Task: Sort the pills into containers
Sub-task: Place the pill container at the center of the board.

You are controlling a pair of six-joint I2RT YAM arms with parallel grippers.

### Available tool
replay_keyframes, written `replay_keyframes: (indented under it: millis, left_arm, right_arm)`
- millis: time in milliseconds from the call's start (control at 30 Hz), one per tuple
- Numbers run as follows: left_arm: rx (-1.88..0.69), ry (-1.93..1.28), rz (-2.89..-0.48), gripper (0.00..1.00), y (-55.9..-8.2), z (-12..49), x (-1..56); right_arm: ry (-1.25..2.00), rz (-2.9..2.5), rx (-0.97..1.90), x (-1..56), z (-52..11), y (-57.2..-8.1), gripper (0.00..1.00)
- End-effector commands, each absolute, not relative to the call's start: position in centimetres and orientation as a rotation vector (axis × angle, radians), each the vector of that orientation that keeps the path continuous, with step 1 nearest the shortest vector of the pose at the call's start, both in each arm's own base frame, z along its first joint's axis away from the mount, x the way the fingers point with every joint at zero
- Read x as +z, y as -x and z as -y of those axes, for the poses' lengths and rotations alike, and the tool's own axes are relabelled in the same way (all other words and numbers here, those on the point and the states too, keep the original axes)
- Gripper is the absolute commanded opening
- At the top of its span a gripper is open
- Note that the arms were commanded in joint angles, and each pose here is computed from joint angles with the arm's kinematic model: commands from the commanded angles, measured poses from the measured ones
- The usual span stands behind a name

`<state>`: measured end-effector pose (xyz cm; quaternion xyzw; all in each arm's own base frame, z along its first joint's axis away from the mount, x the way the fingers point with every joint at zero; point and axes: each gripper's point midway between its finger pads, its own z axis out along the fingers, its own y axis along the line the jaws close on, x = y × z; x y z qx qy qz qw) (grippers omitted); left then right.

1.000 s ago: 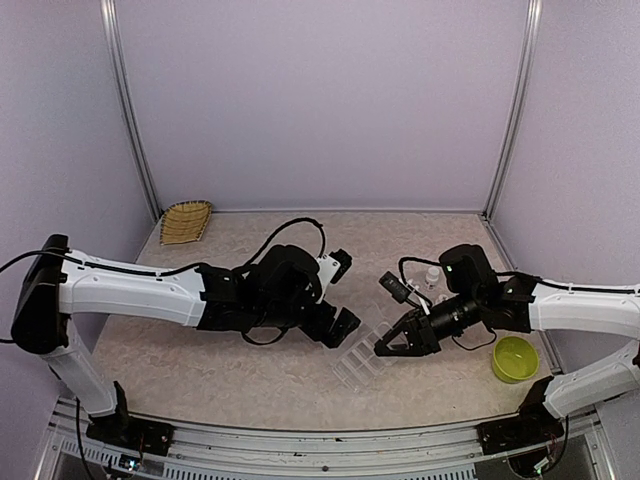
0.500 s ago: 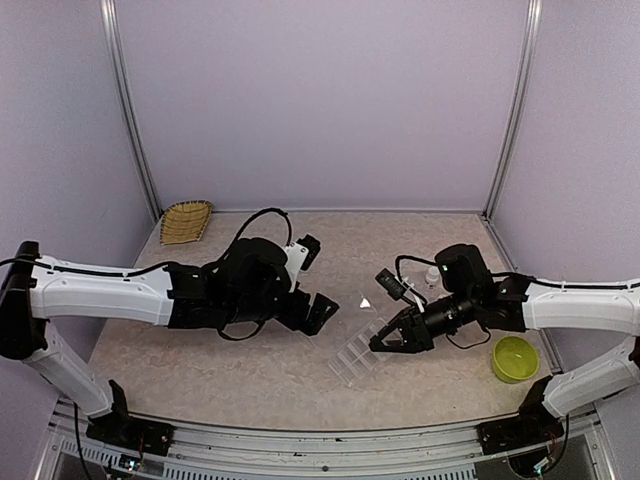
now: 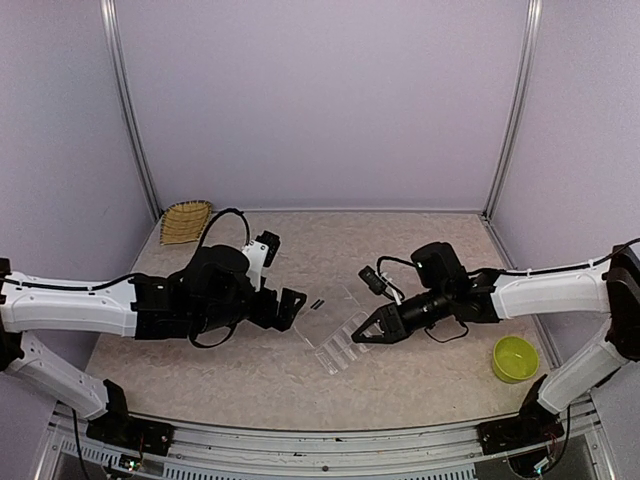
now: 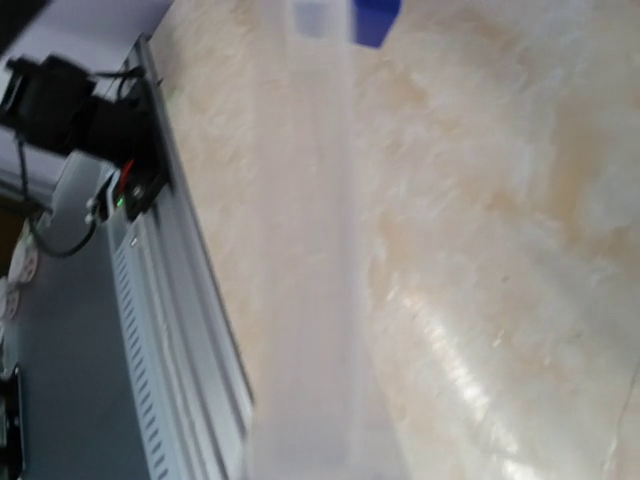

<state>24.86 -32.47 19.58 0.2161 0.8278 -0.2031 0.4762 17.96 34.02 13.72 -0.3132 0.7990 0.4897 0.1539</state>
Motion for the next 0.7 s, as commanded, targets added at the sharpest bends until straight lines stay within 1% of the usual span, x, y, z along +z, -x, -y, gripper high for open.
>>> replay_keyframes:
  millis: [0, 367, 667]
  left_arm:
    - [-0.472, -0.467, -2.011, 0.99, -25.3, 31.2, 19.9]
    - [-0.451, -0.401, -2.03, 0.99, -25.0, 29.2, 19.4]
    - [-0.453, -0.388, -2.047, 0.99, -24.8, 28.7, 18.7]
  right_arm:
    - [0.775, -2.309, 1.397, 13.7, -35.4, -20.8, 0.14]
    - [0.534, -2.384, 1.373, 11.4, -36.6, -25.9, 0.17]
    - [0.333, -2.43, 1.341, 9.4, -37.3, -29.9, 0.17]
